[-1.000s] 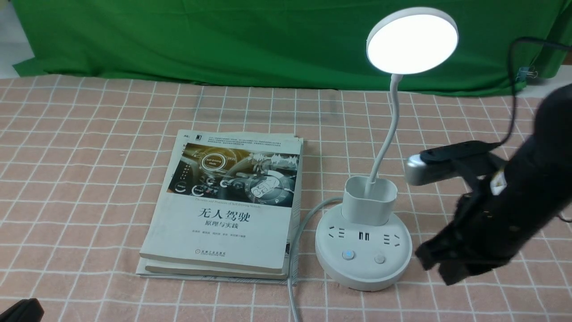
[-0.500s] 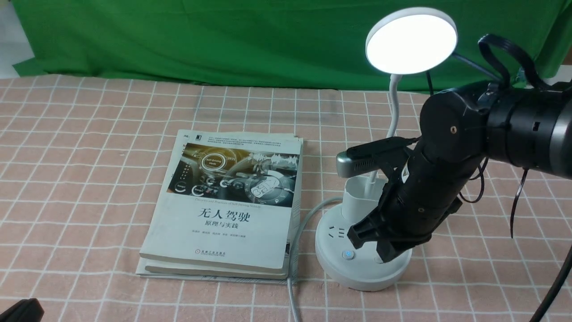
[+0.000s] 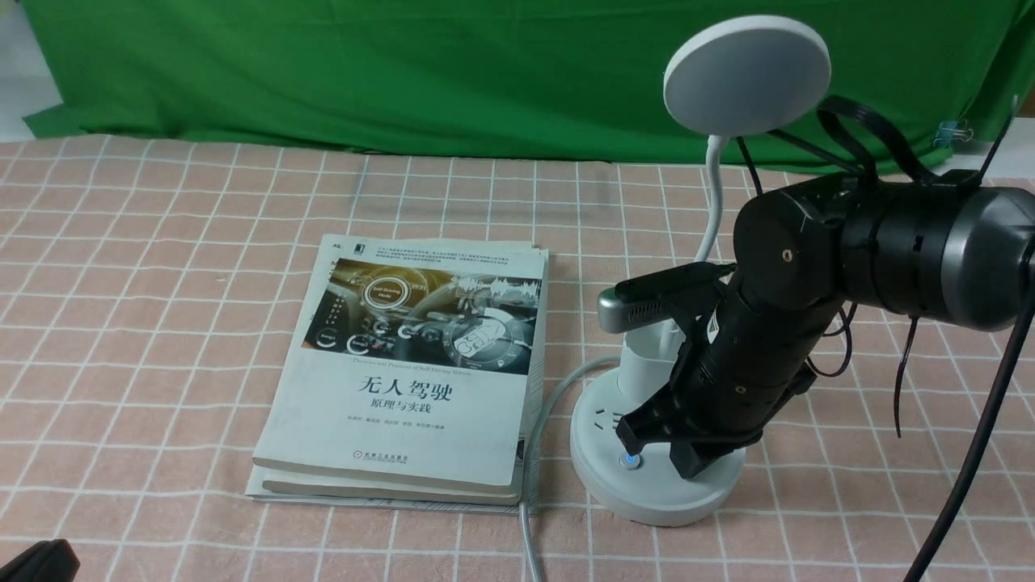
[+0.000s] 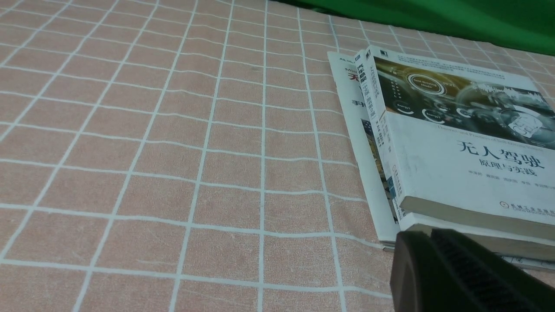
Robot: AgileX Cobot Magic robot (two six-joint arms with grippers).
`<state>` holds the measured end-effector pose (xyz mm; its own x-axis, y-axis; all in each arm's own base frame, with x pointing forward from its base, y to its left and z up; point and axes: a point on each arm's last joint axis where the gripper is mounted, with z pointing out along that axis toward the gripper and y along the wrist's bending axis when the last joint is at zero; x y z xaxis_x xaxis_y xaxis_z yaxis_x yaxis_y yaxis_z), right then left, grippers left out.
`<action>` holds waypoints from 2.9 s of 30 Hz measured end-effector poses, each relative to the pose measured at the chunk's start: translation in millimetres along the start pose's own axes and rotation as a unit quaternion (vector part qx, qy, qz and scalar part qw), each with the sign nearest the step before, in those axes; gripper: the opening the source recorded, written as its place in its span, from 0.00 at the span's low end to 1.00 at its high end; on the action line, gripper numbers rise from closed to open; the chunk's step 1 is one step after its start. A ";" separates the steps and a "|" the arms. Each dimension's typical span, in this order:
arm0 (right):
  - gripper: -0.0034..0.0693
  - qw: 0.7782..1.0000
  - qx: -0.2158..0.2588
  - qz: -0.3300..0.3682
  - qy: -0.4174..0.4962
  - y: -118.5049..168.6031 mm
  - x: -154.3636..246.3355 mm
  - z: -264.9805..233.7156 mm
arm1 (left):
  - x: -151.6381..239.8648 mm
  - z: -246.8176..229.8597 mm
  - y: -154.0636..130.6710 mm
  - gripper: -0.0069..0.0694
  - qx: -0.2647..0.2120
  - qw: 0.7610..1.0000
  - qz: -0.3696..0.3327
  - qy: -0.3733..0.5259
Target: Turn off the table lamp on the pink coffee tablecloth by hand.
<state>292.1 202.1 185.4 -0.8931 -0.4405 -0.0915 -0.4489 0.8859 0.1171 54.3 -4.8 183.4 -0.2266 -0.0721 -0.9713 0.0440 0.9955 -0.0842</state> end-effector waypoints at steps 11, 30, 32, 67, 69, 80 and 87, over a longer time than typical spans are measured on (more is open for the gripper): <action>0.10 1.000 0.000 -0.001 -0.004 0.4 0.0 -4.8 | 0.0 0.0 0.0 0.10 0.000 1.000 0.000 0.000; 0.10 1.000 0.002 -0.004 0.007 -0.2 -2.5 3.0 | 0.0 0.0 0.0 0.10 0.000 1.000 0.000 0.000; 0.10 1.000 0.002 -0.004 0.006 -0.3 -2.5 2.6 | 0.0 0.0 0.0 0.10 0.000 1.000 0.000 0.000; 0.11 0.999 -0.002 -0.003 -0.051 -0.9 18.2 -19.5 | 0.0 0.0 0.0 0.10 0.000 1.000 0.000 0.000; 0.11 0.998 -0.004 -0.004 -0.062 0.0 20.2 -29.3 | 0.0 0.0 0.0 0.10 0.000 1.000 0.000 0.000; 0.11 0.996 -0.009 -0.015 -0.084 1.1 78.3 -76.5 | 0.0 0.0 0.0 0.10 0.000 1.000 0.000 0.000; 0.11 0.994 -0.014 -0.022 -0.103 -3.1 139.5 -106.8 | 0.0 0.0 0.0 0.10 0.000 1.000 0.000 0.000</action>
<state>165.7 122.3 277.8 -0.8491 -0.4371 -0.2967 -0.4905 0.8608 0.1356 54.3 -4.8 183.4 -0.2266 -0.0721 -0.9713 0.0440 0.9955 -0.0842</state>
